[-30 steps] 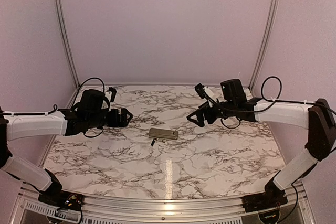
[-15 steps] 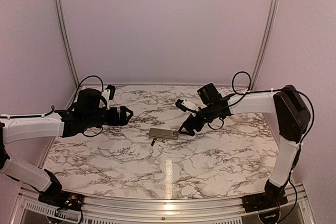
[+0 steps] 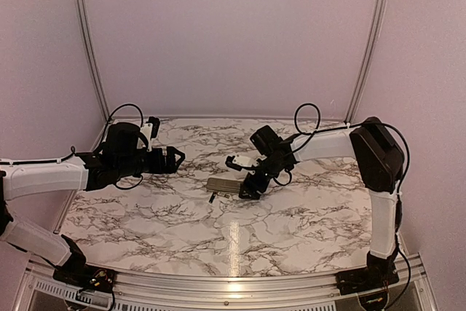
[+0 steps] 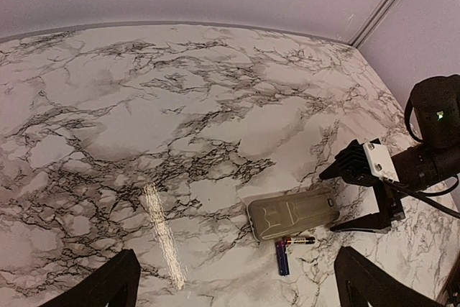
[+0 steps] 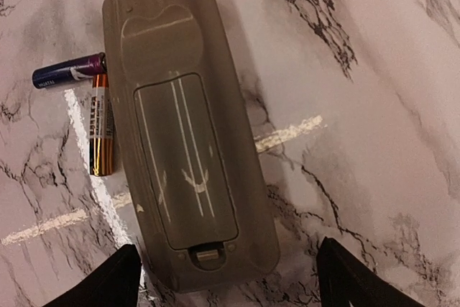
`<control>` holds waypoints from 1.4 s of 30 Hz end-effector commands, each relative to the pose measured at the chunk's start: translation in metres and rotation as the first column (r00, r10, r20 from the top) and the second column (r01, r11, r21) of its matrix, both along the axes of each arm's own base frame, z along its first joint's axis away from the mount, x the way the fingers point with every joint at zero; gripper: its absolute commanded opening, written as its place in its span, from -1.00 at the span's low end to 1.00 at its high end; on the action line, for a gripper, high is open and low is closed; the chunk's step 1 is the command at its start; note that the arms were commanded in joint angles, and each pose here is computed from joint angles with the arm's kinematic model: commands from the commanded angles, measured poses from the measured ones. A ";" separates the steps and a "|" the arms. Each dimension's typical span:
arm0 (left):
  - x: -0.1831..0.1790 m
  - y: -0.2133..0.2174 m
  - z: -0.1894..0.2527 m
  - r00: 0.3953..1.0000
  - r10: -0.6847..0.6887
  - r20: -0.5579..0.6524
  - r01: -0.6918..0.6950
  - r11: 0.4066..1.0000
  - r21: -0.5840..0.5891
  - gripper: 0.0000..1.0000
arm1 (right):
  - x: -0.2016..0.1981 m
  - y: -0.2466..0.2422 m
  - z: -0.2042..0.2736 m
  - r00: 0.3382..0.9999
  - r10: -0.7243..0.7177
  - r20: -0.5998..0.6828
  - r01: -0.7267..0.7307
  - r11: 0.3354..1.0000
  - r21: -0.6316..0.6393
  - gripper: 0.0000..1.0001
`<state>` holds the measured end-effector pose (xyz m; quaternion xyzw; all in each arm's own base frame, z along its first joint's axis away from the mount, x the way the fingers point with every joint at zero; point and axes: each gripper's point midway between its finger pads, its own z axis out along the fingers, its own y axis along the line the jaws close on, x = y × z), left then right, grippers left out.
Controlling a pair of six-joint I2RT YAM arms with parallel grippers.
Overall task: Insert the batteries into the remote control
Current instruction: Move the remote control to the center of the board.
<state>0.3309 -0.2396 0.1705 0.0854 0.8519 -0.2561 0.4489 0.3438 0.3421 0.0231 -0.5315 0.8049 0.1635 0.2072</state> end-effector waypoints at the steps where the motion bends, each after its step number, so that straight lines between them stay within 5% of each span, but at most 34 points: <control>1: 0.000 -0.001 0.003 1.000 -0.007 0.024 0.007 1.000 -0.002 0.98 | 0.008 -0.001 -0.006 1.000 0.017 0.021 -0.016 0.998 -0.055 0.64; 33: 0.004 0.002 -0.013 0.999 0.033 -0.018 -0.033 0.999 0.008 0.98 | 0.024 0.045 -0.017 0.994 0.093 -0.064 -0.095 0.995 -0.025 0.29; 38: 0.004 0.003 -0.013 0.999 0.035 -0.017 -0.034 0.999 0.011 0.98 | 0.023 0.054 -0.012 0.989 0.149 0.006 -0.148 0.986 -0.075 0.86; 42: 0.005 0.002 -0.011 0.999 0.034 -0.013 -0.034 0.999 0.008 0.98 | 0.030 0.061 -0.012 0.985 0.170 0.021 -0.168 0.983 -0.075 0.91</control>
